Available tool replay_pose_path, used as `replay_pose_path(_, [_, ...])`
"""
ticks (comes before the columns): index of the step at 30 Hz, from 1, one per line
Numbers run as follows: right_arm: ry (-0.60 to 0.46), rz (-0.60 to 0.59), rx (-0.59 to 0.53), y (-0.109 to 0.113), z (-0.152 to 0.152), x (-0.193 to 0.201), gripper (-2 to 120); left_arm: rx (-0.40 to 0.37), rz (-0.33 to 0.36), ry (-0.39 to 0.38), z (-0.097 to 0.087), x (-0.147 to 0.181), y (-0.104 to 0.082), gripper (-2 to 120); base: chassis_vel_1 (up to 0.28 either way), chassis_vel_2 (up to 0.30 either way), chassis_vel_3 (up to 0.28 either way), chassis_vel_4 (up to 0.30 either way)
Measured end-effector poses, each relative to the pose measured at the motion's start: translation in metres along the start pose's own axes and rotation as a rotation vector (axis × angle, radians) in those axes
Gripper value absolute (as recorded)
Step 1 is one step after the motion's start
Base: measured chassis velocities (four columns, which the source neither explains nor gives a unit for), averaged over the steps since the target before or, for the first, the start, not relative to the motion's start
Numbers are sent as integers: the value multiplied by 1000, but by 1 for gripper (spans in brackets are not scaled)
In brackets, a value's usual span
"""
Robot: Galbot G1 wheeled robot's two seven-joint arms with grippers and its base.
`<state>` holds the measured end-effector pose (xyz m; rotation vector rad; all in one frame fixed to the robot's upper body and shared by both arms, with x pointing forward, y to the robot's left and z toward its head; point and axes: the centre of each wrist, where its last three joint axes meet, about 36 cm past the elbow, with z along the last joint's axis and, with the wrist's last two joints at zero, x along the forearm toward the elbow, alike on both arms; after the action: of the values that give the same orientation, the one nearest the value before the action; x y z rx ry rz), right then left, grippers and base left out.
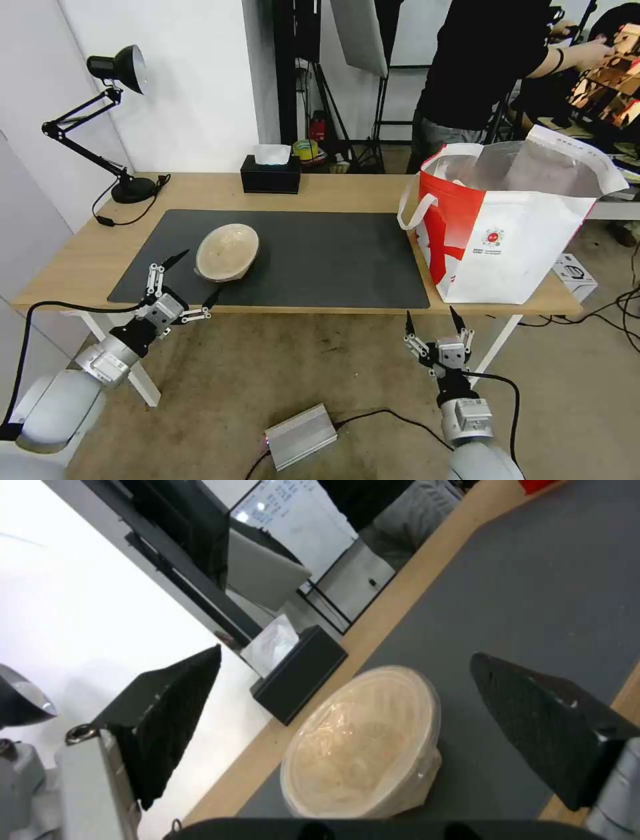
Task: Pick up the trash from the table and place it into the takeout bag.
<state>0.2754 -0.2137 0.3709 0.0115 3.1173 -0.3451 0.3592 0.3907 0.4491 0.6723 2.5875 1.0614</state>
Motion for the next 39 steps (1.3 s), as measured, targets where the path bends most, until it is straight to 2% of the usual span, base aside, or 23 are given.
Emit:
replay_pose_path(31, [2, -1, -2, 1, 0, 0, 88, -1, 15, 9, 11, -9, 2, 100, 0, 0, 0, 0])
replay_pose_path(39, [5, 1, -2, 1, 1, -1, 88, -3, 29, 22, 19, -13, 4, 100, 0, 0, 0, 0])
